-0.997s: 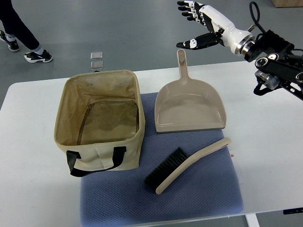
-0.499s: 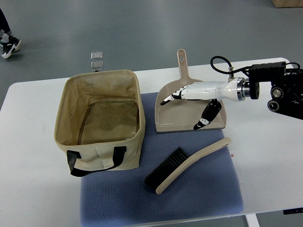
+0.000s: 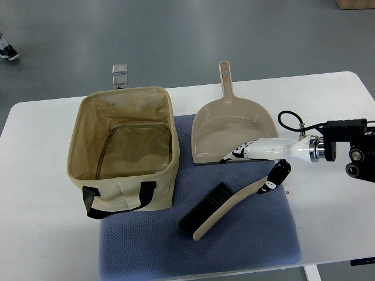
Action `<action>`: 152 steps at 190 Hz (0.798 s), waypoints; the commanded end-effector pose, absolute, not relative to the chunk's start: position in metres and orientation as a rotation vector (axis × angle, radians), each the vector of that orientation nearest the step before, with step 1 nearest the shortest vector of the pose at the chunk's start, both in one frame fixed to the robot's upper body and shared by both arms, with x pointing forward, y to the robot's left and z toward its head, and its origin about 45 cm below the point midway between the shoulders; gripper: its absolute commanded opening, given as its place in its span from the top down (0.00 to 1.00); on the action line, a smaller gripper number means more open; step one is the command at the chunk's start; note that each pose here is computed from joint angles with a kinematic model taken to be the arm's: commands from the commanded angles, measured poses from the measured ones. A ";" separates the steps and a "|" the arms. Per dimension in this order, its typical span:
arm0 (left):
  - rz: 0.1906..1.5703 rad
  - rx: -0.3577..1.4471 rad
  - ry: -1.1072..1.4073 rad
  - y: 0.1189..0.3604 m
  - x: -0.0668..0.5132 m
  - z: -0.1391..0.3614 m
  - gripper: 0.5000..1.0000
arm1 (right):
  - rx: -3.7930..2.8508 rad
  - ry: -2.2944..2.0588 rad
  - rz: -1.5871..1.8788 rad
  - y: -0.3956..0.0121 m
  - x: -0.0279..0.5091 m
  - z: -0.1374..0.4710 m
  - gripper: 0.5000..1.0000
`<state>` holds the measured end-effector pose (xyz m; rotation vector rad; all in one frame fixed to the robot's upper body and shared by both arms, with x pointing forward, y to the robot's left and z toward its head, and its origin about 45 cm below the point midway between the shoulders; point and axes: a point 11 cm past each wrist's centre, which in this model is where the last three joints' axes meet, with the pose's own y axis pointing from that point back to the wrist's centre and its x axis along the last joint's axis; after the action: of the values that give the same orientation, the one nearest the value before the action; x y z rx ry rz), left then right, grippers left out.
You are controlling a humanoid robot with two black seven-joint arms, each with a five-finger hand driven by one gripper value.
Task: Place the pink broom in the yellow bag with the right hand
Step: 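Lower the right hand onto the beige brush handle and close fingers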
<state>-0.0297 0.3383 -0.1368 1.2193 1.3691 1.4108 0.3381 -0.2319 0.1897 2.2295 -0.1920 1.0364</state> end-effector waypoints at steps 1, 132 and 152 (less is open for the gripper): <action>1.410 1.218 1.370 0.338 -0.030 -0.137 0.00 | 2.207 -0.180 1.062 -0.235 0.330 0.176 0.15; 1.411 1.219 1.369 0.338 -0.030 -0.137 0.00 | 2.130 -0.218 1.183 -0.251 0.316 0.158 0.41; 1.410 1.218 1.370 0.338 -0.030 -0.137 0.00 | 2.130 -0.230 1.192 -0.250 0.318 0.161 0.52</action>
<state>-0.0296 0.3381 -0.1368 1.2186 1.3695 1.4102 0.3159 -0.2510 0.1583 2.1308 -0.2171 1.1835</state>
